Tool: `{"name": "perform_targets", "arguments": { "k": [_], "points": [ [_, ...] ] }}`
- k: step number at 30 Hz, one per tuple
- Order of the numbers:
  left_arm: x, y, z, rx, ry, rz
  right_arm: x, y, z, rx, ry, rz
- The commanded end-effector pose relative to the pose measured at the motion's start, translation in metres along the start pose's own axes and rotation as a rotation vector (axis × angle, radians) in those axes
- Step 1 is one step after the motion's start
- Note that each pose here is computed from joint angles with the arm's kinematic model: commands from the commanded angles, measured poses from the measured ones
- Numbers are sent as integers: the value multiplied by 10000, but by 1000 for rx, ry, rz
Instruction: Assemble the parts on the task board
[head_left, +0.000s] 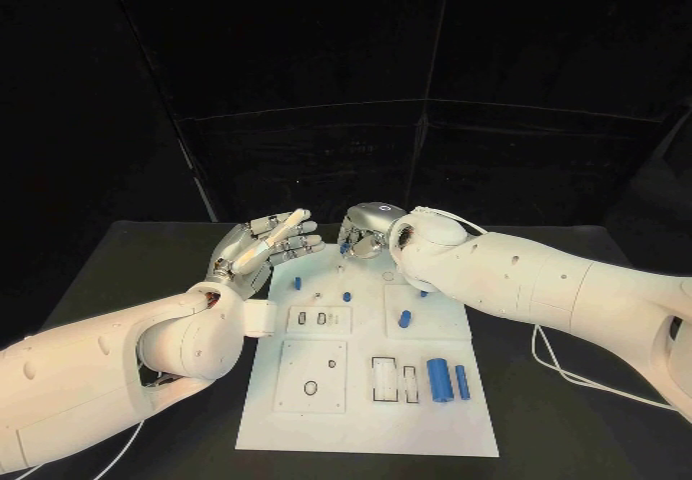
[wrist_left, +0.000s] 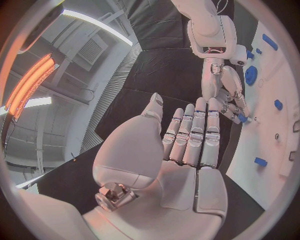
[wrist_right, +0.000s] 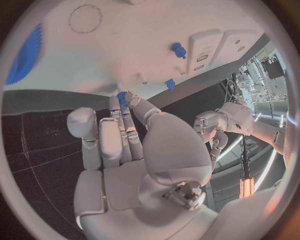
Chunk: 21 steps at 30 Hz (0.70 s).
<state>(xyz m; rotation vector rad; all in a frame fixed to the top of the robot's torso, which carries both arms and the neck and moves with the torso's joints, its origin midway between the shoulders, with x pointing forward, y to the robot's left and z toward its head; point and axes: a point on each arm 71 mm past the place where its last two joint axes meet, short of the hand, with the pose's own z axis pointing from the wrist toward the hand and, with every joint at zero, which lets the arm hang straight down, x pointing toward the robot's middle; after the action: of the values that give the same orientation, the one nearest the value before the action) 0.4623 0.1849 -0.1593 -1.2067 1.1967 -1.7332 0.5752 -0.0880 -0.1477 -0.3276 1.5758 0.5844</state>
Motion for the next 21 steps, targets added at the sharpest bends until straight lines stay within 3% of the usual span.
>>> {"name": "perform_targets", "arguments": {
  "k": [1, 21],
  "points": [
    [15, -16, 6, 8, 12, -5, 7, -23, -5, 24, 9, -30],
    [7, -15, 11, 8, 9, -3, 10, -55, -49, 25, 28, -44]
  ]
}}
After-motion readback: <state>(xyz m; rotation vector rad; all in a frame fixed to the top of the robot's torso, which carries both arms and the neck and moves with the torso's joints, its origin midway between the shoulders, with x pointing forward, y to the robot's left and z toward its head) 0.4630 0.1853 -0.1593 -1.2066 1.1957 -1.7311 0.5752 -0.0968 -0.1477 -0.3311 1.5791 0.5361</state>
